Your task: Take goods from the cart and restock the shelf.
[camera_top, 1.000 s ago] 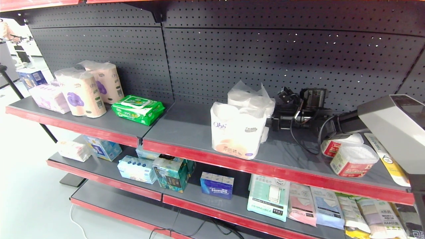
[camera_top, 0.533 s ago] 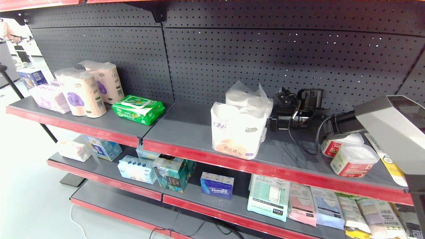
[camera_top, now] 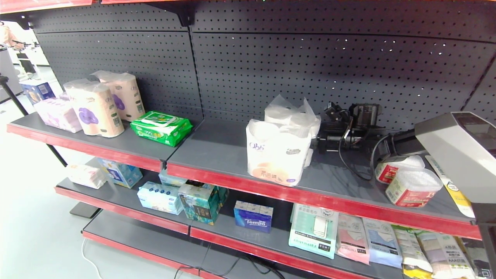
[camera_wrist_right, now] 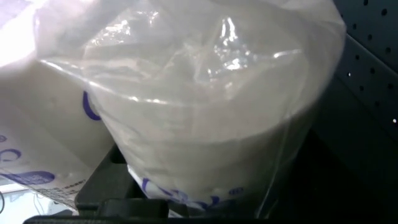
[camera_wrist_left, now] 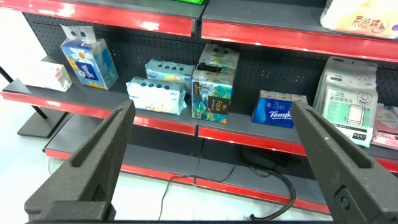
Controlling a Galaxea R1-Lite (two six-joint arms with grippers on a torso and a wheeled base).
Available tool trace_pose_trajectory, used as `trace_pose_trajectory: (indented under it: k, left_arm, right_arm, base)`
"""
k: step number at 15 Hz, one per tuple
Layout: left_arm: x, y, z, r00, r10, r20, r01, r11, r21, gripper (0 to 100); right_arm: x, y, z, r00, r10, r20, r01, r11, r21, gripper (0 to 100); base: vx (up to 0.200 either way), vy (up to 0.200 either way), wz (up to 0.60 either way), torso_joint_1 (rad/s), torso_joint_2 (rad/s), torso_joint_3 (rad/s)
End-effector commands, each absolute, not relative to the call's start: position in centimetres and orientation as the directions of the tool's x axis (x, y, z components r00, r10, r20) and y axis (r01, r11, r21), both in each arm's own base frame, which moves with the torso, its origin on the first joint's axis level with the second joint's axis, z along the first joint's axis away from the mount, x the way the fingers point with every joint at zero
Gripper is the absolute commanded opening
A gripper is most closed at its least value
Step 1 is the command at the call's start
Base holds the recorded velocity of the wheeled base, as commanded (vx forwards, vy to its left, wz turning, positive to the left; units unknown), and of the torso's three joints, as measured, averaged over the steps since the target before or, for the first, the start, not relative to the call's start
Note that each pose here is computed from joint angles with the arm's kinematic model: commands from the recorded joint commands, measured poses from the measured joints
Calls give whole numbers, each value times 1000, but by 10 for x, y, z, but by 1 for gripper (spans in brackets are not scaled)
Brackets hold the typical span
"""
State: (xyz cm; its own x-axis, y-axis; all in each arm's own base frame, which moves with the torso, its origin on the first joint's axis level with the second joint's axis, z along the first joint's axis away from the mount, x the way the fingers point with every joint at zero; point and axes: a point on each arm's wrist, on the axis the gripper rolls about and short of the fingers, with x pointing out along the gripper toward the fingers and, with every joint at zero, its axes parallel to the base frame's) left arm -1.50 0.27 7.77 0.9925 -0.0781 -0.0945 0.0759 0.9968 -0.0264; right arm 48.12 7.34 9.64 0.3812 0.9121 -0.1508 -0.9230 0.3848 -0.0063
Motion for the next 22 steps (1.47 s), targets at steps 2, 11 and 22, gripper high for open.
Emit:
trace_pose_trajectory:
  k: [2,11,22]
  left_arm:
    - [-15,3,78,992,-78,-95,75,997,-27,100]
    - [-15,3,78,992,-78,-95,75,997,-27,100]
    - [-15,3,78,992,-78,-96,75,997,-27,100]
  right_arm:
    - [482,78,94,352,925,-144,-935,356,-3,0]
    - [482,85,94,341,929,-143,-939,344,-6,0]
    - [483,82,90,366,916,-162,-928,373,16,0]
  base:
    - [0,0,0,0,0,0]
    - [0,0,0,0,0,0]
    - [0,0,0,0,0,0]
